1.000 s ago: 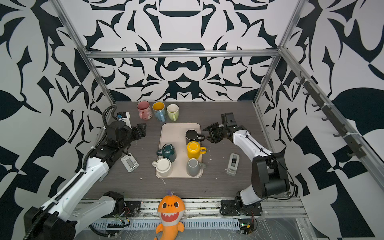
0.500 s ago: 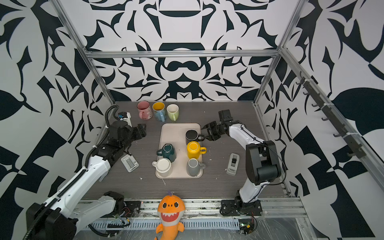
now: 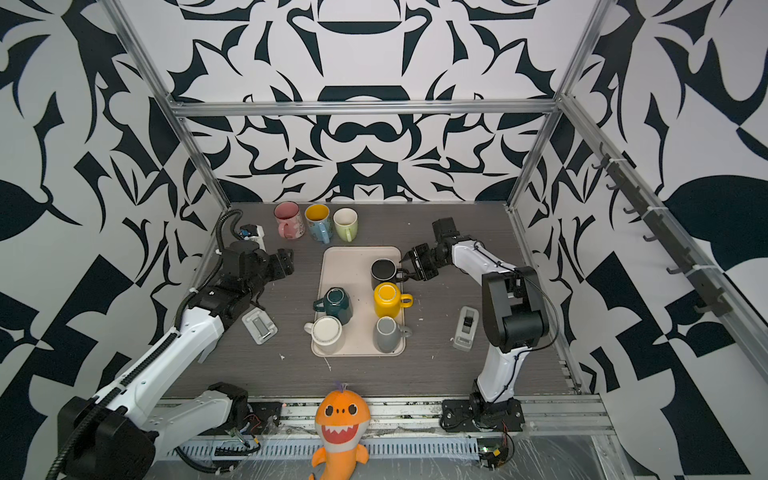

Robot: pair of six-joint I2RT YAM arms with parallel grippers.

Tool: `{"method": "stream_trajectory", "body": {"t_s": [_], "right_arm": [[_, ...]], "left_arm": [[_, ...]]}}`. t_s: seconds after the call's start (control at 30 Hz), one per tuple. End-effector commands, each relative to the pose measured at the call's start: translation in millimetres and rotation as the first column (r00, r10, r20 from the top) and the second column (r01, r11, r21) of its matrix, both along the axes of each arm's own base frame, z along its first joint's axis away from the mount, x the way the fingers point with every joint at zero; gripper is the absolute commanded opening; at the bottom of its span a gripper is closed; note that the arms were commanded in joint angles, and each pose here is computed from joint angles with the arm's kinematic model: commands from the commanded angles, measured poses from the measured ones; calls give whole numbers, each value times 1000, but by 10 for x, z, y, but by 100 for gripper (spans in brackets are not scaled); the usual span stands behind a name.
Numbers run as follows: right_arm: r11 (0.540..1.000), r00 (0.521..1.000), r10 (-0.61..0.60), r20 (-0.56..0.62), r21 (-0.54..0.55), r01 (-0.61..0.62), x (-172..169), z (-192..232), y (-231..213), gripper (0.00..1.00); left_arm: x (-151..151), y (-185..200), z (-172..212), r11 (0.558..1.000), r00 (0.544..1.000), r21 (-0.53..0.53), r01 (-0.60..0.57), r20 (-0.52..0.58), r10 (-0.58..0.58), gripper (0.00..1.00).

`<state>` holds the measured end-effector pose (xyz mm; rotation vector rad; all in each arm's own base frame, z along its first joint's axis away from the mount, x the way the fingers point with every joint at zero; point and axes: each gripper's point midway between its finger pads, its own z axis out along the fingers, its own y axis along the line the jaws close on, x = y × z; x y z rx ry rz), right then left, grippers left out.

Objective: Turn the mug right side up
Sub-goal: 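Close the right gripper on the black mug's handle, then lift and rotate the black mug with the right gripper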

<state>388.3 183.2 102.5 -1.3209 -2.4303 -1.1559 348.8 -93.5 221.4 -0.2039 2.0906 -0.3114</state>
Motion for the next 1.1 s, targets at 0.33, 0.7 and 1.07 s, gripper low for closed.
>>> {"method": "stream_trajectory", "body": {"t_s": [0.33, 0.7, 1.07], "right_arm": [[998, 999, 51, 10, 37, -51, 110, 87, 205, 40], [997, 998, 63, 5, 32, -63, 151, 49, 246, 31], [997, 998, 60, 15, 39, -61, 234, 24, 296, 12]], "left_arm": [[-10, 98, 70, 999, 999, 31, -34, 9, 34, 78], [-36, 132, 42, 998, 999, 47, -41, 3, 41, 78], [-49, 162, 39, 997, 999, 56, -49, 2, 49, 78]]}}
